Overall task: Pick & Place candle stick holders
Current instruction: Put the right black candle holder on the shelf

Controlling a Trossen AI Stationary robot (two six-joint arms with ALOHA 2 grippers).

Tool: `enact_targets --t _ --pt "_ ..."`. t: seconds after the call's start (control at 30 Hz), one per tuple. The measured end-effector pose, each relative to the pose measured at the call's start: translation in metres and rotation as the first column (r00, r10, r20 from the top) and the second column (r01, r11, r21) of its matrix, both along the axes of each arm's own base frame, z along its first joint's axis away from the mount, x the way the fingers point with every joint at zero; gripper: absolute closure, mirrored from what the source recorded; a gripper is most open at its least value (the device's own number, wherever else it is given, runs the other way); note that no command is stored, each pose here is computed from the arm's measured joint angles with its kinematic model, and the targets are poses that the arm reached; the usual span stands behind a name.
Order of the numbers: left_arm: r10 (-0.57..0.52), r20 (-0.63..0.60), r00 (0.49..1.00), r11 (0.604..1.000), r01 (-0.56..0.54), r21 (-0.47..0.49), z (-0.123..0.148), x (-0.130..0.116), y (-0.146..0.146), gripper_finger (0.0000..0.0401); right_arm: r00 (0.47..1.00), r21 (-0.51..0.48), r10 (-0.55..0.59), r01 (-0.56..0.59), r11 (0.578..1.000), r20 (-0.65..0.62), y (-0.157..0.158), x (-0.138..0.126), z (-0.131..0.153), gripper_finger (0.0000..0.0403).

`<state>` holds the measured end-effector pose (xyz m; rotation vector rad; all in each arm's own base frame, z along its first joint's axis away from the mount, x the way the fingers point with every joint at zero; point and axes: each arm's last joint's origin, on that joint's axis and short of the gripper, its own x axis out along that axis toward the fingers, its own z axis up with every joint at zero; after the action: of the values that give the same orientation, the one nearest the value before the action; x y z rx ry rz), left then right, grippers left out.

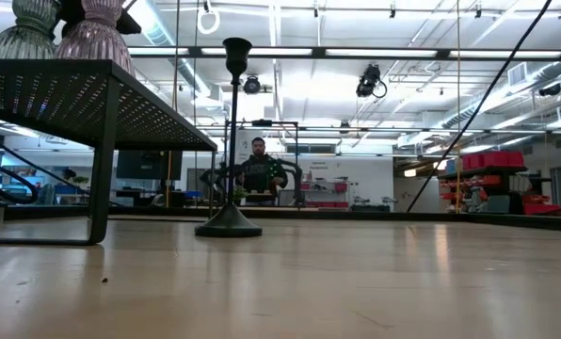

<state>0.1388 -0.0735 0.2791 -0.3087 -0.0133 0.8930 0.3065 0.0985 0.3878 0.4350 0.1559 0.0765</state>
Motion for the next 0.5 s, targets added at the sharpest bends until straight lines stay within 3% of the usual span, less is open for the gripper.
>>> enact_targets --t 0.5 --pt "0.085 -0.059 0.995 0.996 -0.086 -0.005 -0.002 0.004 0.014 0.0393 1.000 0.014 -0.001 0.001 1.000 0.004 0.000 0.000 0.001 0.0198"
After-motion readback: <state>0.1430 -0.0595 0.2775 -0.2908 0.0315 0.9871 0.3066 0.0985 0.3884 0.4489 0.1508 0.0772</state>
